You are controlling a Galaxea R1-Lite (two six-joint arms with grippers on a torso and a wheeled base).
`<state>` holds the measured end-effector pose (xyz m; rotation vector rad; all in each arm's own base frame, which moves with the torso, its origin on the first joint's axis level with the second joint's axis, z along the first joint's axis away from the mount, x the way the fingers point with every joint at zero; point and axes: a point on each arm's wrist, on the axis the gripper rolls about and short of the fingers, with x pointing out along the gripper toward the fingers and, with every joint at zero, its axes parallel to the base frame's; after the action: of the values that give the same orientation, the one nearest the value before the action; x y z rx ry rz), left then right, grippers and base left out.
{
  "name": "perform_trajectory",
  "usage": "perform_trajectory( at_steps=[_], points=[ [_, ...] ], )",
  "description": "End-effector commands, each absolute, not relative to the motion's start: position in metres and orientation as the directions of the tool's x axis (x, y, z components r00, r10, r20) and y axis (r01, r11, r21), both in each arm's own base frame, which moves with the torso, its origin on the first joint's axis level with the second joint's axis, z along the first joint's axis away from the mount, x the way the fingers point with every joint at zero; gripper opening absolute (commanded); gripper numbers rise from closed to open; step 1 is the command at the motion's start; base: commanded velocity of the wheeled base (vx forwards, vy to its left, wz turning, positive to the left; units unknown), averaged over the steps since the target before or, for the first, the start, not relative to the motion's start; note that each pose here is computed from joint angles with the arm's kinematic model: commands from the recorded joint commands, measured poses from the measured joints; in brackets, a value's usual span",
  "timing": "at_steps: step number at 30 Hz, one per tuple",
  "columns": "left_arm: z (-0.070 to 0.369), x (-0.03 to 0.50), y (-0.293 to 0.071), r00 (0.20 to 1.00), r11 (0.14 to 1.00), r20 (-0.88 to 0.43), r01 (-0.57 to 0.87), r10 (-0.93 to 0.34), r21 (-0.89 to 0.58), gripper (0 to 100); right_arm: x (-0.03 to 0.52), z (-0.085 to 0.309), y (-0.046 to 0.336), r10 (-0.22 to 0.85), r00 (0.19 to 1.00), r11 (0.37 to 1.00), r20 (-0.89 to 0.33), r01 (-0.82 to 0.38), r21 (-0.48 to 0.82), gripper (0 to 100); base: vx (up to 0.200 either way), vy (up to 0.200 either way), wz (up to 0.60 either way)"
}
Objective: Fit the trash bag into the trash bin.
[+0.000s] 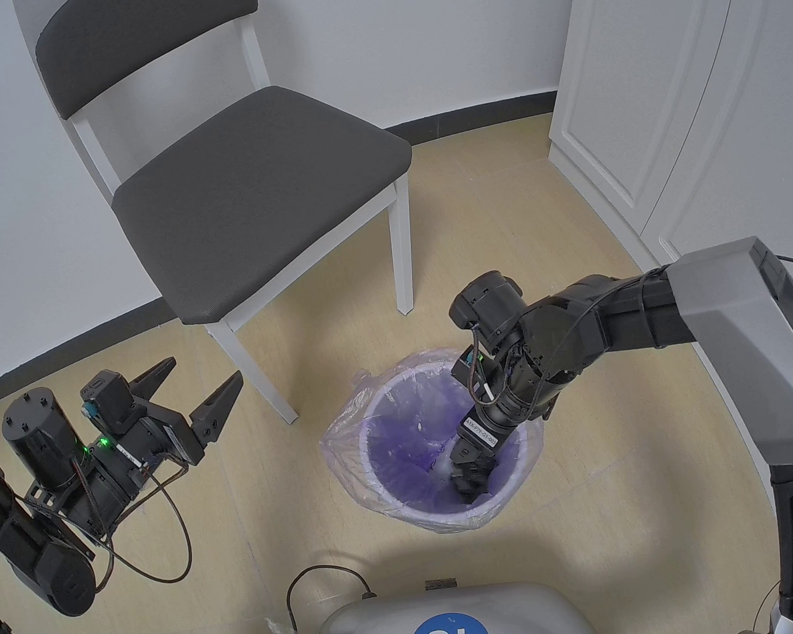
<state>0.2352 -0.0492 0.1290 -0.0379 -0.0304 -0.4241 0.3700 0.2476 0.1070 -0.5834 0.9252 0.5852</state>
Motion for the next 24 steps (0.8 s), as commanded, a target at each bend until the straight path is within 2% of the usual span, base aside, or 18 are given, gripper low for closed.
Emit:
perform_trajectory(
  at_steps=[1, 6, 11, 14, 16, 18, 21, 24],
  points=[
    [0.130, 0.235, -0.050, 0.910, 0.910, 0.051, 0.414, -0.412, -0.027, 100, 0.360, 0.135, 0.244, 0.246, 0.504, 0.701, -0.828, -0.683, -0.207, 100, 0.000, 0.000, 0.00],
    [0.129, 0.235, -0.049, 0.910, 0.910, 0.045, 0.413, -0.412, -0.029, 100, 0.348, 0.172, 0.223, 0.264, 0.555, 0.725, -0.789, -0.654, -0.218, 100, 0.000, 0.000, 0.00],
    [0.128, 0.235, -0.049, 0.910, 0.910, 0.040, 0.413, -0.412, -0.030, 100, 0.352, 0.163, 0.198, 0.211, 0.544, 0.761, -0.812, -0.613, -0.214, 100, 0.000, 0.000, 0.00],
    [0.125, 0.237, -0.050, 0.911, 0.910, 0.028, 0.413, -0.412, -0.033, 100, 0.357, 0.143, 0.185, 0.191, 0.520, 0.812, -0.833, -0.560, -0.163, 100, 0.000, 0.000, 0.00],
    [0.123, 0.237, -0.050, 0.911, 0.911, 0.024, 0.411, -0.411, -0.034, 100, 0.361, 0.132, 0.187, 0.234, 0.514, 0.853, -0.825, -0.515, -0.079, 100, 0.000, 0.000, 0.00],
    [0.123, 0.237, -0.050, 0.911, 0.911, 0.024, 0.411, -0.411, -0.034, 100, 0.370, 0.115, 0.187, 0.326, 0.490, 0.884, -0.808, -0.461, 0.077, 100, 0.000, 0.000, 0.00],
    [0.124, 0.237, -0.050, 0.911, 0.911, 0.025, 0.411, -0.411, -0.035, 100, 0.376, 0.100, 0.180, 0.430, 0.467, 0.885, -0.773, -0.387, 0.259, 100, 0.000, 0.000, 0.00],
    [0.124, 0.237, -0.050, 0.911, 0.910, 0.025, 0.413, -0.412, -0.035, 100, 0.379, 0.085, 0.169, 0.485, 0.511, 0.873, -0.709, -0.328, 0.361, 100, 0.000, 0.000, 0.00]
  ],
)
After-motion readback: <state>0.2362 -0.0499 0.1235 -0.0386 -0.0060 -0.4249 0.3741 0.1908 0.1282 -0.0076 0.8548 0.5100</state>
